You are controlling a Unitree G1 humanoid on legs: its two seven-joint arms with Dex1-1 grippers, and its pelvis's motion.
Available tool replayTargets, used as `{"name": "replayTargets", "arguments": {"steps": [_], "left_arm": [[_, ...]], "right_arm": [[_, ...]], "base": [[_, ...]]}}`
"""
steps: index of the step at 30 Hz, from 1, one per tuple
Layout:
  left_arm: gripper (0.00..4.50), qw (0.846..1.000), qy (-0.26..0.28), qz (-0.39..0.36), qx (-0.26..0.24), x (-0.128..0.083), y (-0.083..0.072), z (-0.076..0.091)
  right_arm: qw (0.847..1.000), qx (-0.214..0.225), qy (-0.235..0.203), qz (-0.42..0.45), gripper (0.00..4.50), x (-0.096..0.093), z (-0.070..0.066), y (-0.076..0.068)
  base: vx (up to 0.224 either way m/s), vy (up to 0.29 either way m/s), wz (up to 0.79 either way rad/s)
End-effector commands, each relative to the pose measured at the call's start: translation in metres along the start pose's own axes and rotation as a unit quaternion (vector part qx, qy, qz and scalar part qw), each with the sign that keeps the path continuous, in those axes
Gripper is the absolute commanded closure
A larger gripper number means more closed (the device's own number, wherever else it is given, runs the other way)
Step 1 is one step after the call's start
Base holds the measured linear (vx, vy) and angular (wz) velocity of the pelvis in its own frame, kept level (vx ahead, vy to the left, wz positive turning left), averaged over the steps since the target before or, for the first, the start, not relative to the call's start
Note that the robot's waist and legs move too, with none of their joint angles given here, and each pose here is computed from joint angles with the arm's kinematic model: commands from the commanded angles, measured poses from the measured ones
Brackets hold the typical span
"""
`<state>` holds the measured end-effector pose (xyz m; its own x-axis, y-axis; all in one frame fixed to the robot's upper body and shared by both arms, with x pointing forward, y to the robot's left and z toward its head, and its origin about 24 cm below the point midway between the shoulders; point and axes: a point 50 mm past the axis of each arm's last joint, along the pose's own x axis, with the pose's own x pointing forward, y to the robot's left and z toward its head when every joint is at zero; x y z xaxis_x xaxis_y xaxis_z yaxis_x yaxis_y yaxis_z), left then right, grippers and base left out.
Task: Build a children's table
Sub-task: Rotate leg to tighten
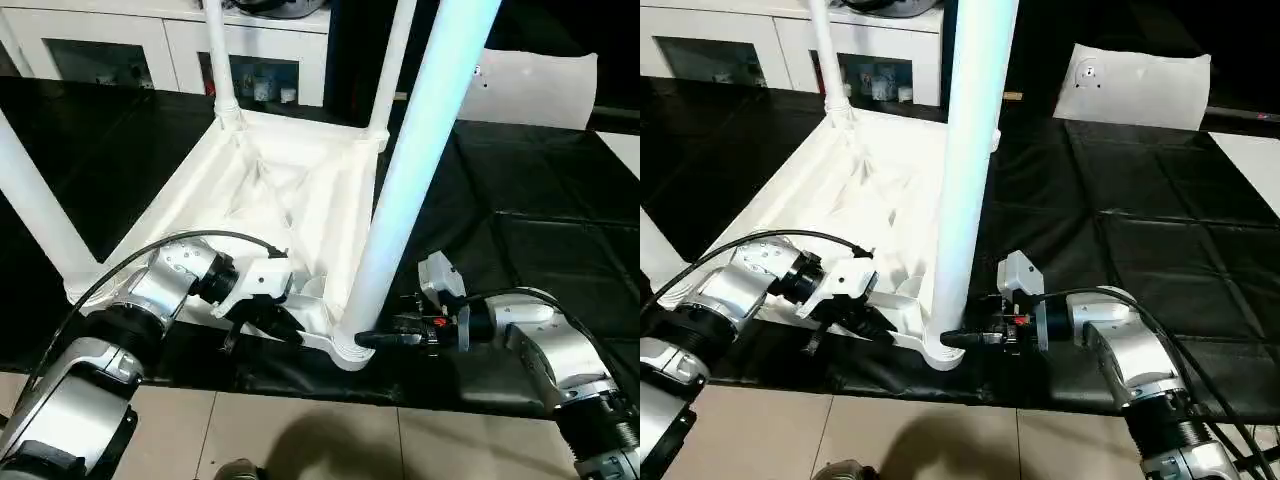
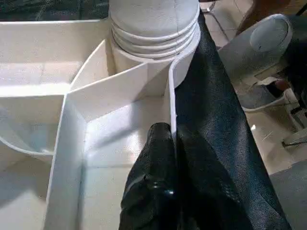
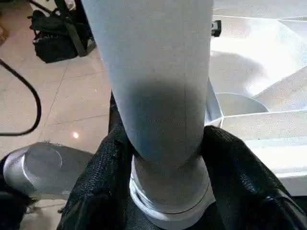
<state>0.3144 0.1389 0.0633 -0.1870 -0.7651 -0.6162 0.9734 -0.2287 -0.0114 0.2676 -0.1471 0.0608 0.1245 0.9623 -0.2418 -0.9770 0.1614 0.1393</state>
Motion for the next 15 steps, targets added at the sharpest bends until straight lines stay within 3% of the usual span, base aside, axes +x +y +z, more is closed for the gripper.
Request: {"name": "replayTargets", "arguments": {"steps": [1,3,4,8,10,11,12,15], "left_arm": [[4.5,1.0,-0.006,0.027,0.001,0.011,0.012,0.014],[4.5,0.998,-0.022,0.065,-0.016,0.014,0.018,0.018],[4.5,0.991,-0.057,0.112,-0.044,0.021,0.027,0.027],[4.5,0.981,-0.09,0.156,-0.071,0.031,0.035,0.039],[4.5,0.969,-0.109,0.198,-0.1,0.044,0.044,0.052],[4.5,0.969,-0.109,0.198,-0.1,0.044,0.044,0.052],[4.5,0.96,-0.117,0.228,-0.114,0.051,0.05,0.059],[4.5,0.944,-0.122,0.28,-0.128,0.059,0.058,0.07]], "right_arm": [[0.999,0.017,-0.026,-0.02,2.59,0.007,0.005,0.002],[0.997,0.028,-0.03,-0.062,2.59,0.014,0.004,0.0],[0.993,0.037,-0.032,-0.111,2.59,0.024,0.002,-0.002],[0.981,0.061,-0.043,-0.181,2.59,0.039,0.001,-0.006],[0.958,0.103,-0.059,-0.26,2.59,0.059,0.003,-0.012],[0.958,0.103,-0.059,-0.26,2.59,0.059,0.003,-0.012],[0.945,0.118,-0.061,-0.299,2.59,0.071,0.005,-0.015],[0.927,0.131,-0.062,-0.345,2.59,0.088,0.011,-0.02]], "base": [[0.0,0.0,0.0],[0.0,0.0,0.0],[0.0,0.0,0.0],[0.0,0.0,0.0],[0.0,0.0,0.0],[0.0,0.0,0.0],[0.0,0.0,0.0],[0.0,0.0,0.0]]}}
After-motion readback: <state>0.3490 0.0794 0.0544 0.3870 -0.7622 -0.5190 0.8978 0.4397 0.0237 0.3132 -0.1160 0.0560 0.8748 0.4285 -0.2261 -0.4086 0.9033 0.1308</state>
